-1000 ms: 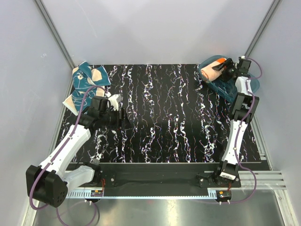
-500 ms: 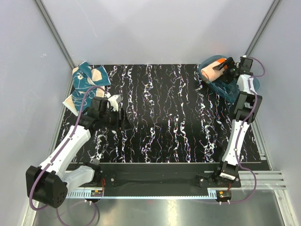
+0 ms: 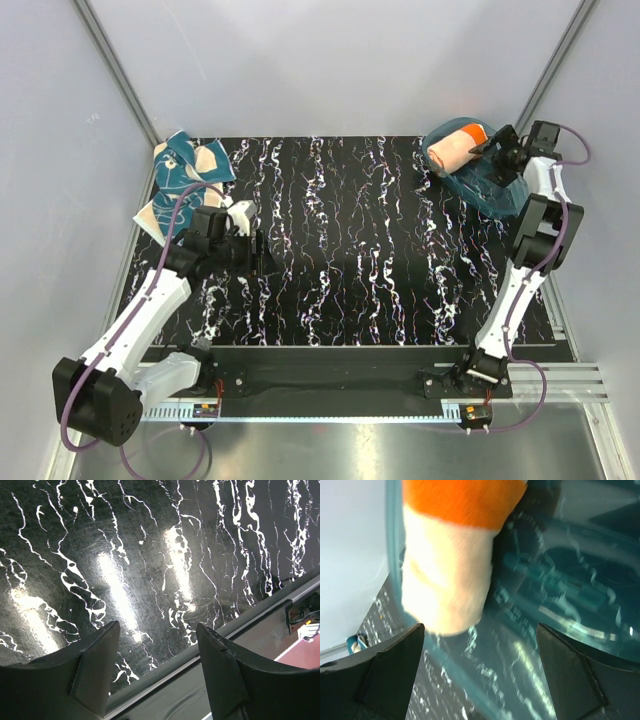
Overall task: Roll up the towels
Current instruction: Place the rolled towel into the container, then move the towel to the center of the board
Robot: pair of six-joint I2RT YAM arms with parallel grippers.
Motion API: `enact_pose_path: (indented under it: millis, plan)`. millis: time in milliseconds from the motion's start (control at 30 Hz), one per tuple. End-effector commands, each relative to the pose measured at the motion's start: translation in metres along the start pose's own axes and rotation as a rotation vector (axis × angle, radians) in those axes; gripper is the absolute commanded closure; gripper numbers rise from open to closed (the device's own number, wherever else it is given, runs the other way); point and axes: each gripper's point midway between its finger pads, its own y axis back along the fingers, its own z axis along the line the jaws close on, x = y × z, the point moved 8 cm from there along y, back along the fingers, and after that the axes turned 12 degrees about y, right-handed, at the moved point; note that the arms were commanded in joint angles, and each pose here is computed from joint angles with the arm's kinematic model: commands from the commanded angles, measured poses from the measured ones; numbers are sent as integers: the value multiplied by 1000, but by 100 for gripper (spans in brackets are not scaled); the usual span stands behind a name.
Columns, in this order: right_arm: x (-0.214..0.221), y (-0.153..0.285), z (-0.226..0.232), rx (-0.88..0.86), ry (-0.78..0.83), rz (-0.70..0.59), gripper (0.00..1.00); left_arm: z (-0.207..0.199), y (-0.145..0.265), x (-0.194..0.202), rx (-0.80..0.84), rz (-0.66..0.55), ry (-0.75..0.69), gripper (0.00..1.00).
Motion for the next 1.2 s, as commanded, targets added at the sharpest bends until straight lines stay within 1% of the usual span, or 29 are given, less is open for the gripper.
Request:
enact_pose_path:
  millis: [0,33,100,133,167,200,233,267,367,400,433,467,500,533,567,600,633,700,733,767,833,900,933,1033,1100,1167]
  plan:
    - [-21,53,50,-97,109,-120,0,0,1,-9,-13,-63,-20,33]
    - [-24,71,65,-116,134,-150,0,1,1,-9,-22,-65,-14,33]
    - [-13,80,72,-124,141,-147,0,4,0,-12,-67,-85,-2,32]
    - [-13,99,87,-156,162,-176,0,7,-1,-14,-94,-96,8,32]
    - [8,97,92,-178,145,-128,0,13,-4,-17,-158,-116,39,31]
    - [13,102,103,-209,164,-141,0,15,-4,-22,-185,-133,57,31]
    - [18,121,119,-237,192,-163,0,19,-4,-25,-223,-147,107,30]
    - [44,117,131,-244,207,-122,0,25,-7,-29,-268,-154,142,31]
    - [86,141,162,-303,262,-96,0,34,-4,-43,-317,-198,253,30]
    - [106,157,188,-365,304,-85,0,37,-1,-47,-337,-221,284,28]
    - [118,162,193,-378,311,-72,0,46,6,-51,-369,-259,353,23]
    - [142,162,195,-395,306,-24,0,55,11,-53,-416,-295,392,20]
    - [164,167,208,-436,329,14,0,61,15,-54,-437,-319,431,15]
    - [173,180,214,-462,337,11,0,75,23,-54,-465,-358,502,7]
    - [193,180,211,-466,338,55,0,80,25,-53,-474,-373,526,2]
    - [201,191,216,-486,355,61,0,91,30,-53,-489,-404,571,1]
    - [224,192,217,-480,379,115,0,105,35,-50,-482,-414,636,1]
    - [240,203,219,-490,404,142,0,119,37,-49,-454,-425,690,1]
    - [256,204,218,-480,424,172,0,132,40,-48,-461,-437,749,1]
    - [263,207,216,-469,435,185,0,138,36,-42,-445,-415,780,1]
    - [278,213,212,-454,455,196,0,152,35,-39,-452,-428,840,1]
    - [285,219,208,-453,457,207,0,160,33,-35,-475,-452,869,1]
    - [290,219,203,-444,459,229,0,164,34,-34,-515,-475,877,1]
    - [291,224,197,-435,480,231,0,171,31,-32,-545,-519,908,1]
    - [292,228,194,-423,494,230,0,175,27,-33,-538,-532,928,1]
    - [293,230,190,-410,505,234,0,180,19,-34,-528,-509,951,1]
